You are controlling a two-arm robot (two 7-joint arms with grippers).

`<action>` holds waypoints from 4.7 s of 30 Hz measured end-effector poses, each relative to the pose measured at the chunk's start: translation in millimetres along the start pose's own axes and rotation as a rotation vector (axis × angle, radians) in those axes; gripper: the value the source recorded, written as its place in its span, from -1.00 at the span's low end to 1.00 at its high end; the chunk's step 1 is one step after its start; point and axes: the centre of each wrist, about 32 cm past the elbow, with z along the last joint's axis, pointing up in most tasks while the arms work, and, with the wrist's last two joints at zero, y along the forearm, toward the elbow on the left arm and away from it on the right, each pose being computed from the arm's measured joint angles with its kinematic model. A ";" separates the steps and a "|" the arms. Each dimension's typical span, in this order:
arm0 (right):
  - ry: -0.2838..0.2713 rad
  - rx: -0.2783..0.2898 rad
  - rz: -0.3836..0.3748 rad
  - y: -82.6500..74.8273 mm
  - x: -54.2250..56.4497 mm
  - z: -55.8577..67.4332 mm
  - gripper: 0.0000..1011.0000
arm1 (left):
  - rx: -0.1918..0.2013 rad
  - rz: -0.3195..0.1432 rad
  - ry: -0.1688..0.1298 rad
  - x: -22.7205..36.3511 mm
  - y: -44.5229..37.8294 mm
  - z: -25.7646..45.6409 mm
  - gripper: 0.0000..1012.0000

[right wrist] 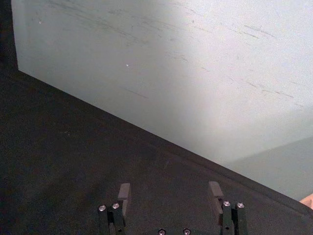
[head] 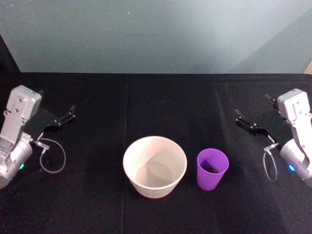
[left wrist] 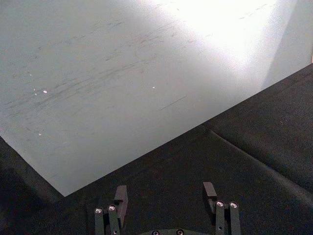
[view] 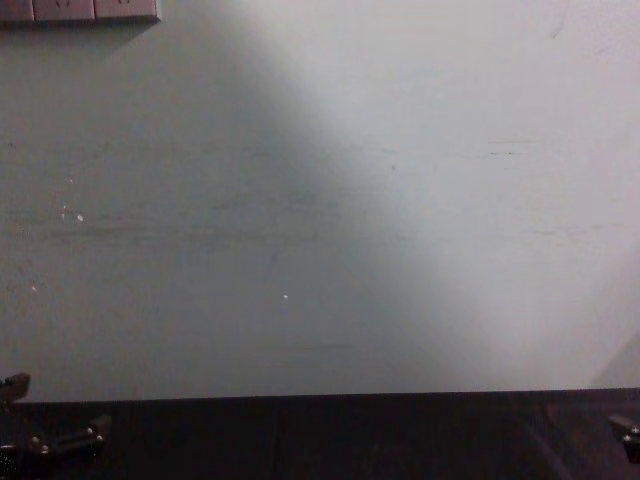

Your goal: Pick up the cup and pour the mung beans from the cup into the bowl.

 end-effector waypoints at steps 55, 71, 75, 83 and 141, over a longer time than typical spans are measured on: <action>-0.016 0.010 0.004 -42.4 -8.6 -3.2 0.99 | 0.000 0.000 0.000 0.0 0.0 0.0 0.98; 0.100 -0.073 0.179 -110.2 -2.6 17.7 0.99 | 0.000 0.000 0.000 0.0 0.0 0.0 0.98; 0.109 -0.109 0.231 -119.0 -5.7 20.4 0.99 | 0.000 0.000 0.000 0.0 0.0 0.0 0.98; 0.118 -0.129 0.342 -122.7 -17.9 19.4 0.99 | 0.000 0.000 0.000 0.0 0.0 0.0 0.98; 0.219 -0.031 0.426 -68.3 -55.2 -0.3 0.99 | 0.000 0.000 0.000 0.0 0.0 0.0 0.98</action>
